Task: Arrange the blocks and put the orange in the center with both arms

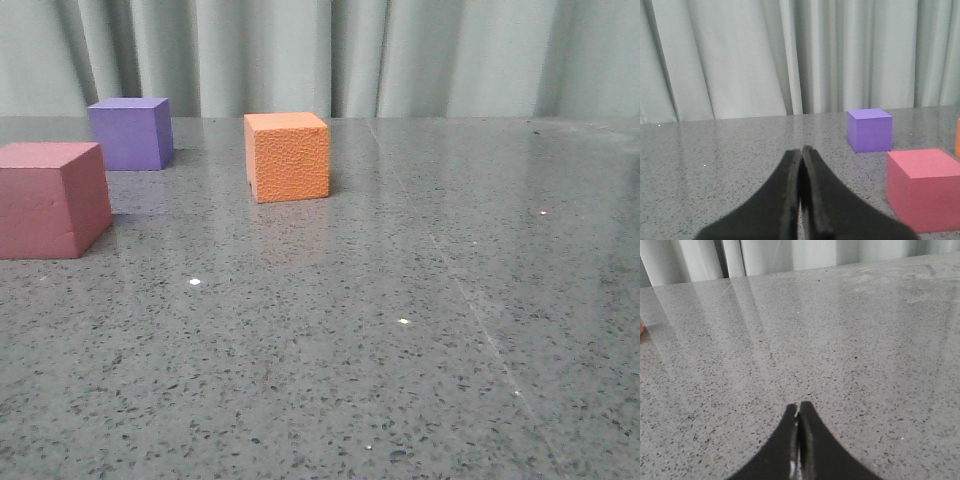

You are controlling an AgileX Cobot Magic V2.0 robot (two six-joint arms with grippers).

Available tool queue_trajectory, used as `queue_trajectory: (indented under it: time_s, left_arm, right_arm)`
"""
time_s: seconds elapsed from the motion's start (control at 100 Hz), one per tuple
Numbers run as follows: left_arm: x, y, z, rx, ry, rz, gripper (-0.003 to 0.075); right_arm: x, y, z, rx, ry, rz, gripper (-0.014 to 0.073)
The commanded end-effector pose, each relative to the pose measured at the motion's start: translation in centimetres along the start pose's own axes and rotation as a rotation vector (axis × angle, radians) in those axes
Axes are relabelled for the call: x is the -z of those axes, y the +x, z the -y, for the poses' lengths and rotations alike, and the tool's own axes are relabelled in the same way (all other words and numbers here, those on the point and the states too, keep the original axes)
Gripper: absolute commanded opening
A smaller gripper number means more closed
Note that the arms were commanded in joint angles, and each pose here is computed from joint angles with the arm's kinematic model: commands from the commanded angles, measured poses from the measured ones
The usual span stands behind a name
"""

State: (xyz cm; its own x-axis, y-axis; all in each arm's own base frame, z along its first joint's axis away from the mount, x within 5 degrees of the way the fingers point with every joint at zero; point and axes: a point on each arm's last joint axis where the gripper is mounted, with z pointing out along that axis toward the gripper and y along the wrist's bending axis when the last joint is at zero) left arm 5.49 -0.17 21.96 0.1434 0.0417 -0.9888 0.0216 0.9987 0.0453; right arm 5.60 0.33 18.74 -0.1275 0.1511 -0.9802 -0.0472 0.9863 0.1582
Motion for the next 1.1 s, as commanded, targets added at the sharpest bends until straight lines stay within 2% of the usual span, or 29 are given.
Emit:
queue_trajectory:
  time_s: [0.0, 0.5, 0.71, 0.85, 0.92, 1.09]
  left_arm:
    - [0.2, 1.0, 0.1, 0.016, 0.001, 0.051, -0.0019]
    - [0.2, 1.0, 0.1, 0.016, 0.001, 0.051, -0.0019]
    - [0.3, 0.5, 0.1, 0.016, 0.003, 0.097, -0.0019]
    - [0.4, -1.6, -0.1, 0.12, -0.007, 0.114, -0.0019]
    - [0.4, -3.2, -0.2, 0.128, -0.006, 0.097, -0.0019]
    - [-0.1, -7.5, -0.3, 0.148, 0.0, -0.02, -0.0019]
  right_arm:
    - [0.3, -1.3, -0.2, 0.017, -0.017, 0.122, -0.0067]
    - [0.3, -1.3, -0.2, 0.017, -0.017, 0.122, -0.0067]
    - [0.3, -1.3, -0.2, 0.017, -0.017, 0.122, -0.0067]
    - [0.3, -1.3, -0.2, 0.017, -0.017, 0.122, -0.0067]
    - [0.3, -1.3, -0.2, 0.017, -0.017, 0.121, -0.0067]
    - [0.3, -1.3, -0.2, 0.017, -0.017, 0.121, -0.0067]
